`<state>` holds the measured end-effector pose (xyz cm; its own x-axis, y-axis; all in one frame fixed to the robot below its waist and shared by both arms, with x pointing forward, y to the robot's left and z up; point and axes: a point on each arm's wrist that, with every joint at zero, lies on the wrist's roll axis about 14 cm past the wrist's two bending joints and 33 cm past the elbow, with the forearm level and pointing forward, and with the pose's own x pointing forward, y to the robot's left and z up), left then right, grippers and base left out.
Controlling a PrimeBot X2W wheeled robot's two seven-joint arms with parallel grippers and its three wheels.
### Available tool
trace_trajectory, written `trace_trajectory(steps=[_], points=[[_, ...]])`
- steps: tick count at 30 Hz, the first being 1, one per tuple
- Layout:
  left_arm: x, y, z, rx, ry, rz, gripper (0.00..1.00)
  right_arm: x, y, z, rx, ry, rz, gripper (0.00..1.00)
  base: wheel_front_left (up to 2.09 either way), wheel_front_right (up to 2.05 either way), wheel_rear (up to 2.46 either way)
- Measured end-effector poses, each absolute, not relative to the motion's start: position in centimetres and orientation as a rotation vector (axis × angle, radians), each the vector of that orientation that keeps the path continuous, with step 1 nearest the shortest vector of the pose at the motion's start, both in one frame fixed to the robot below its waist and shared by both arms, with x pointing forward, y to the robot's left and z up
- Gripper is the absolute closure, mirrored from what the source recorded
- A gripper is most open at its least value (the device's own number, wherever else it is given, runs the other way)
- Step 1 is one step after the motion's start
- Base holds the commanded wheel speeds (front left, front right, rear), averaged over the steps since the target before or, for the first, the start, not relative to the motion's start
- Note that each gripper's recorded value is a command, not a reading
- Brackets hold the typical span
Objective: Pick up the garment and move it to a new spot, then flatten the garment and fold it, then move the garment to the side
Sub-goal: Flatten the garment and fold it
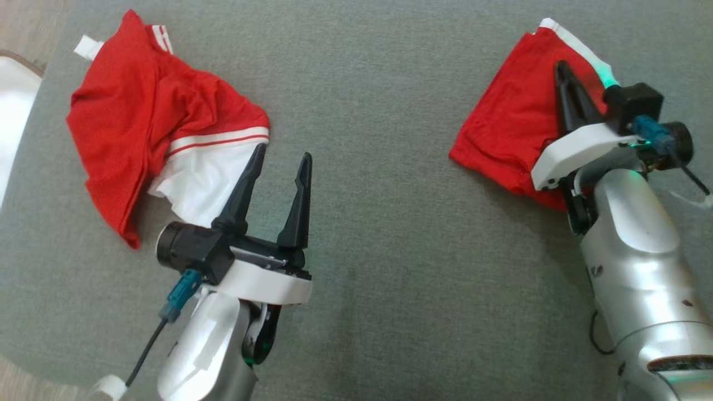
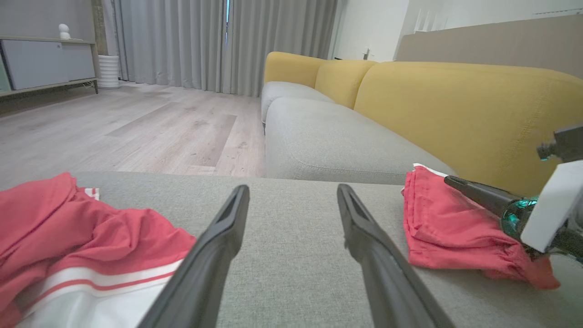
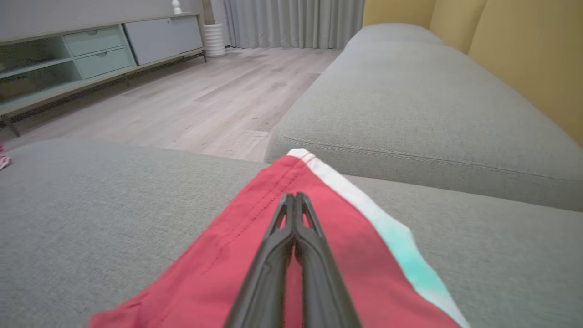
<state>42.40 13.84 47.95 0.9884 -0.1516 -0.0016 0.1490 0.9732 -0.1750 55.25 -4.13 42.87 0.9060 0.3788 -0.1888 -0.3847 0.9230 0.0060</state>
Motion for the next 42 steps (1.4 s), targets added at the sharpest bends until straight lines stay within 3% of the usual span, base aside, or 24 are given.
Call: trace_trajectory(steps=[8,21,32,42], points=[[42.1,14.9,47.1,-0.168,0.04,-0.114,0.0,54.5,-2.2,38.9,-0.062,0.31,0.454,1.0,0.0,0.0,0.0],[42.3,15.0,46.8,-0.177,0.047,-0.104,0.0,54.0,-0.2,38.1,-0.117,0.354,0.546,1.0,0.0,0.0,0.0],[43.4,13.3,49.2,-0.178,-0.027,-0.156,0.0,53.8,-3.0,46.3,0.01,0.111,0.46,1.0,0.0,0.0,0.0],[42.5,10.7,51.0,-0.191,-0.071,-0.228,0.0,49.0,-12.6,49.4,0.008,0.004,0.218,1.0,0.0,0.0,0.0]])
